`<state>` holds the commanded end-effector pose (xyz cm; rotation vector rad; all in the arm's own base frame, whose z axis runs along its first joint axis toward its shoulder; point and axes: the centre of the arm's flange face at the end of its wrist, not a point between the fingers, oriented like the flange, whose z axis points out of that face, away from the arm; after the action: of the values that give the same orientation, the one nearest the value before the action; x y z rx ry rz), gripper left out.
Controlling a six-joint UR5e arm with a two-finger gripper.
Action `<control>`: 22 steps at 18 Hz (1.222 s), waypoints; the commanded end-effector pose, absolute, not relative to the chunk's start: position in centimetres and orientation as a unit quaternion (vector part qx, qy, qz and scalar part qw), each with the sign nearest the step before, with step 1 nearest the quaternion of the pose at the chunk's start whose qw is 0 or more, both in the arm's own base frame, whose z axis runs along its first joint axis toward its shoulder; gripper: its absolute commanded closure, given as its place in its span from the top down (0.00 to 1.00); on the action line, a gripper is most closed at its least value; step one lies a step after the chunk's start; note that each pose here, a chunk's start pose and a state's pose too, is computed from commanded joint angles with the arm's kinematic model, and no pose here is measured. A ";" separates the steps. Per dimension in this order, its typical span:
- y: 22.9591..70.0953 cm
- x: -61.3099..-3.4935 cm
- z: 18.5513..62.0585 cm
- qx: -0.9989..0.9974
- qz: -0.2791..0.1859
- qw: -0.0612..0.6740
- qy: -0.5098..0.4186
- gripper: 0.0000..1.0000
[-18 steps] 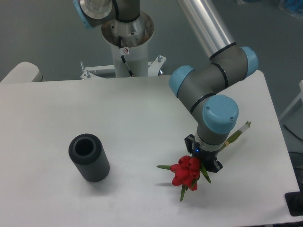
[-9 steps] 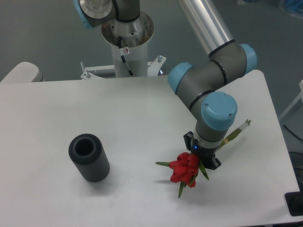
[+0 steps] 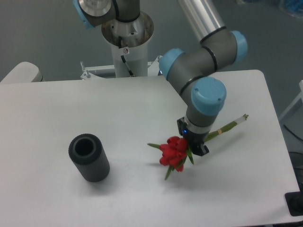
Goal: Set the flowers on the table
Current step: 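Carry the tulips over the table and lower them beside the black vase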
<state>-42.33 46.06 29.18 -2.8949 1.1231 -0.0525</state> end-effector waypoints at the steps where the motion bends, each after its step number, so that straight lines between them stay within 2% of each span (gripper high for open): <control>1: 45.7 -41.6 28.8 -0.928 -0.023 0.018 0.371 0.23; 10: 45.8 -30.6 24.8 -0.898 -0.051 0.006 0.436 0.24; 14: 45.4 -26.8 24.5 -0.888 -0.059 0.003 0.457 0.28; 19: 45.5 -23.9 23.6 -0.879 -0.070 -0.002 0.471 0.43; 20: 45.5 -23.9 23.6 -0.879 -0.070 -0.002 0.472 0.49; 21: 45.4 -24.0 23.5 -0.879 -0.071 -0.003 0.472 0.70; 22: 45.5 -24.1 23.6 -0.880 -0.070 -0.002 0.469 1.00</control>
<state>-24.09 45.54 23.55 -2.7700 1.4760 -0.2188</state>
